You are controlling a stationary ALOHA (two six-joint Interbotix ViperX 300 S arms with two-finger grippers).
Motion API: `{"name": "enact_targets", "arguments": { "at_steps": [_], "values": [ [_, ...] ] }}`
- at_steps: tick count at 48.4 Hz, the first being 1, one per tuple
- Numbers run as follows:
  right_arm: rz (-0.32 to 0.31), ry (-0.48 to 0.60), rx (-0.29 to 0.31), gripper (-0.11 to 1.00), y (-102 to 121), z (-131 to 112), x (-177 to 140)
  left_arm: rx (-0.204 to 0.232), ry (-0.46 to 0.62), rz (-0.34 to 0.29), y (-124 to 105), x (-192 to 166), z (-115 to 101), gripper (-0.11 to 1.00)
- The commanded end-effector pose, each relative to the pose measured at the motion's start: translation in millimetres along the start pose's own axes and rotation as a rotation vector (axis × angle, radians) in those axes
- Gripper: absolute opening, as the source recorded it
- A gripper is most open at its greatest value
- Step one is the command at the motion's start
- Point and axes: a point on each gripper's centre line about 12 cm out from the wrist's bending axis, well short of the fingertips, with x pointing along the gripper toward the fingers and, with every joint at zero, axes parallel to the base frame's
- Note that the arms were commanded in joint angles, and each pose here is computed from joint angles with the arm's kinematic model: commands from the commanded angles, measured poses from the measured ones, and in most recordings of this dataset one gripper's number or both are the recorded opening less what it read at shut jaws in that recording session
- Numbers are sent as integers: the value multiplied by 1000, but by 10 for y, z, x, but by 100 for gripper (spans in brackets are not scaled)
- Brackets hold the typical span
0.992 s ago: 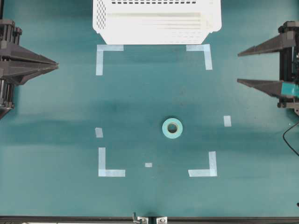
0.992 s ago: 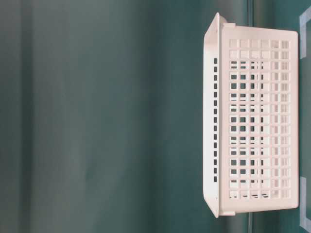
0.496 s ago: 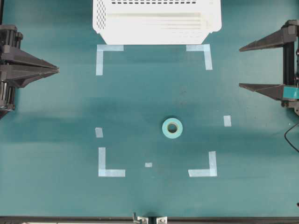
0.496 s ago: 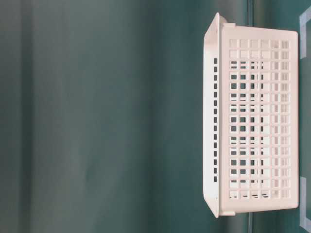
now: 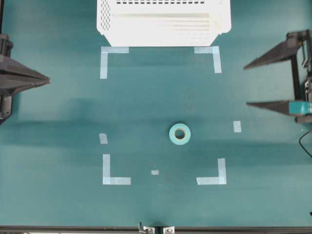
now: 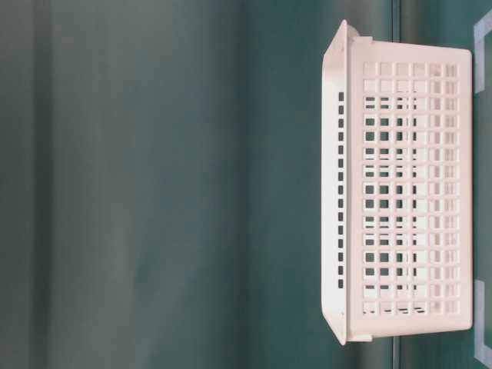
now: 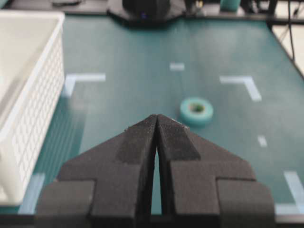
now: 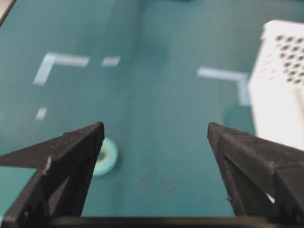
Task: Put the tape into the white basket.
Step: 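Open the right gripper and move it inward toward the tape roll, then move the right gripper over the light-blue tape roll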
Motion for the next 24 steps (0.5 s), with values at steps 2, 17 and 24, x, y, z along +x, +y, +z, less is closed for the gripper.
{"name": "enact_targets", "arguments": {
  "at_steps": [2, 17, 24],
  "values": [
    [23, 23, -6, 98, 66, 67, 80, -3, -34, -4, -5, -63, 6, -11],
    [25, 214, -20, 98, 115, -6, 325, -21, 6, -3, 6, -157, -323, -11],
    [39, 280, -30, 98, 177, -25, 400, -29, 29, -2, 9, -159, -415, -11]
  ]
}}
